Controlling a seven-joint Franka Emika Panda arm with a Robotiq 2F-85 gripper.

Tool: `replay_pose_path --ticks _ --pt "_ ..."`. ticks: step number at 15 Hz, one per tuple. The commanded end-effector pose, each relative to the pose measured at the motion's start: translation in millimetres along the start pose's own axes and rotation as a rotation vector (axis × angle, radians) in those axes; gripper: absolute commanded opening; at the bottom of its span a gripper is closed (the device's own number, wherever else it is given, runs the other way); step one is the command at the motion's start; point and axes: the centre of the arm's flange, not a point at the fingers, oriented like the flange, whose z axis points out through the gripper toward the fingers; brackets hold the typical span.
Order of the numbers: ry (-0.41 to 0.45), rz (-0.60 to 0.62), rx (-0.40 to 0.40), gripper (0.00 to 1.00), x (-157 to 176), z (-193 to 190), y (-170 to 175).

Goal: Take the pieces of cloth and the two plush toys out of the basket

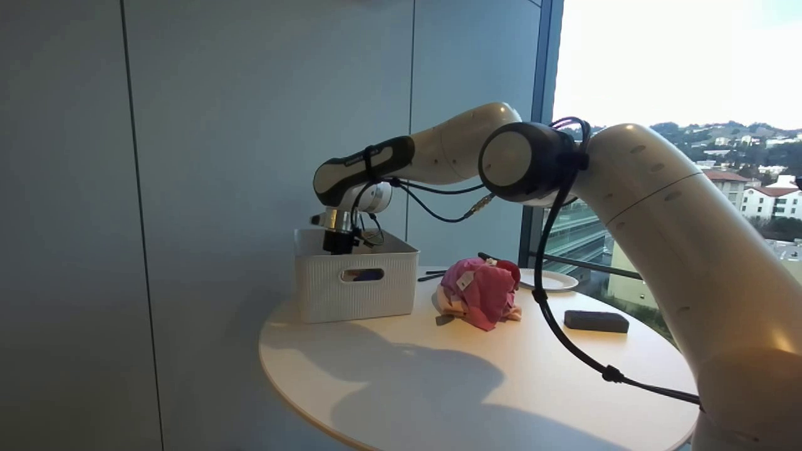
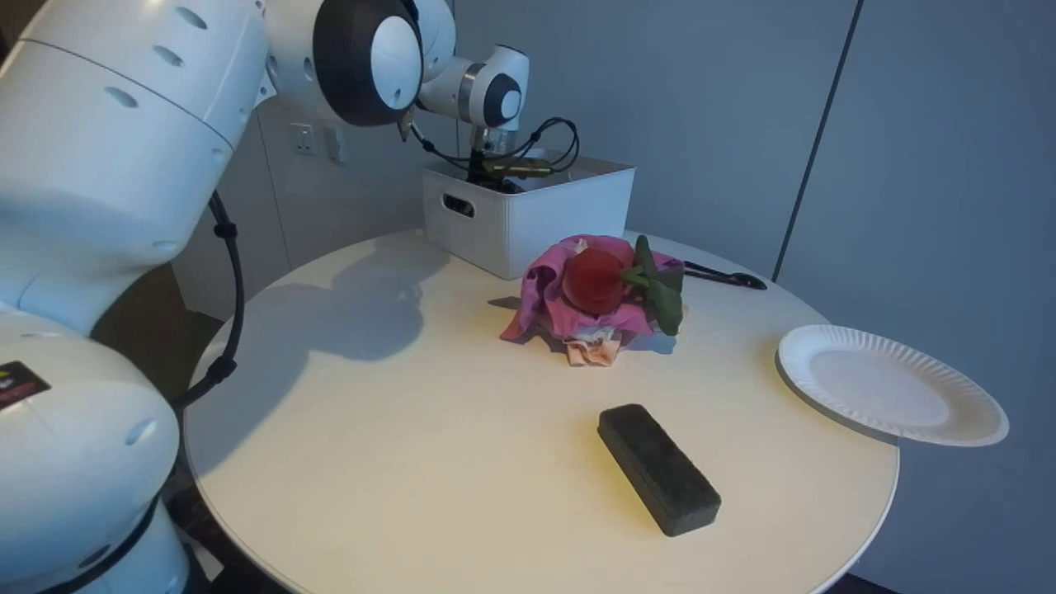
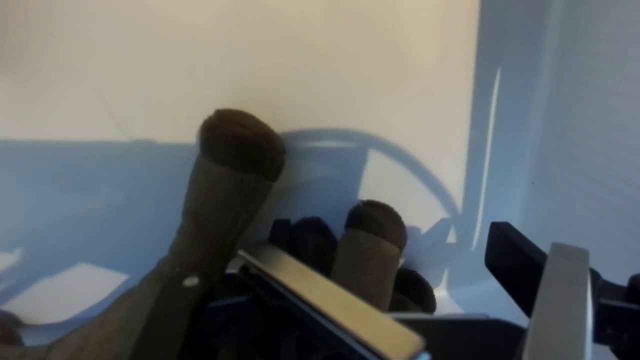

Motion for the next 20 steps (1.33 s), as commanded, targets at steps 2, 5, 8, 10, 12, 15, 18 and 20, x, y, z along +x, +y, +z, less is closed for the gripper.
replay_pose_path --ticks 2,5,8,10,12,15,18,20 --pt "-0.025 -0.051 0.056 0.68 33 20 11" --pt "-0.028 -0.036 0.083 0.44 35 22 16" --pt "-0.036 -0.029 0.106 0.21 34 16 16" --pt "-0.037 -0.027 0.122 0.08 33 15 16" --pt "-0.049 -0.019 0.131 0.0 31 14 12" --pt "-0.054 -0.01 0.124 0.04 29 11 6" --pt "-0.05 -0.028 0.091 0.04 26 2 -9" --pt "-0.049 -0.072 0.023 0.04 25 -12 -24"
